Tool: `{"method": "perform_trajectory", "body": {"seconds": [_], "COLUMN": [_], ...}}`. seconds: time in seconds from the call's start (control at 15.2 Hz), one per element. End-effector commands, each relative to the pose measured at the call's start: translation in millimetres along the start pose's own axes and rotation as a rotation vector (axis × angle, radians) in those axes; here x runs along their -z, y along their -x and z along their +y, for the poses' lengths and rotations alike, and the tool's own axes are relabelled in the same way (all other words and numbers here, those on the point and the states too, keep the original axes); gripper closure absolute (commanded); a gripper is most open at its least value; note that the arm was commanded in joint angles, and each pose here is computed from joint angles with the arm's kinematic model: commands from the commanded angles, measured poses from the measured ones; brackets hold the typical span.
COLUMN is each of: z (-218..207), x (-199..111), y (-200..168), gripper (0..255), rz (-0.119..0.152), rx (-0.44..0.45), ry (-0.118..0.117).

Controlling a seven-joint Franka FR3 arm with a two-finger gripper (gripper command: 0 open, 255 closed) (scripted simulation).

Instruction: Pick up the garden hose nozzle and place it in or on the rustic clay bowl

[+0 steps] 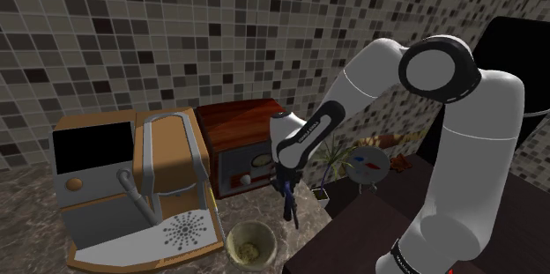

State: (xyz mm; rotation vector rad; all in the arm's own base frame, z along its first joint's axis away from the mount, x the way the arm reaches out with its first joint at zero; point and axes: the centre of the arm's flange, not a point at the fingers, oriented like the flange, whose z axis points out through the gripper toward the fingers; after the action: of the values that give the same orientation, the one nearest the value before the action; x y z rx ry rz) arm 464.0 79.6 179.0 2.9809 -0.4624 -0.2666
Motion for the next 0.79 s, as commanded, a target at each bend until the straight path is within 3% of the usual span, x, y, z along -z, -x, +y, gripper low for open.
{"method": "perform_trajectory", "body": {"seconds": [0.0, 0.73], "z": [2, 10], "x": [10, 67], "y": [1, 10], "gripper": [255, 255], "rz": [0.000, 0.000], "rx": [0.000, 0.000], "ry": [0.000, 0.000]}}
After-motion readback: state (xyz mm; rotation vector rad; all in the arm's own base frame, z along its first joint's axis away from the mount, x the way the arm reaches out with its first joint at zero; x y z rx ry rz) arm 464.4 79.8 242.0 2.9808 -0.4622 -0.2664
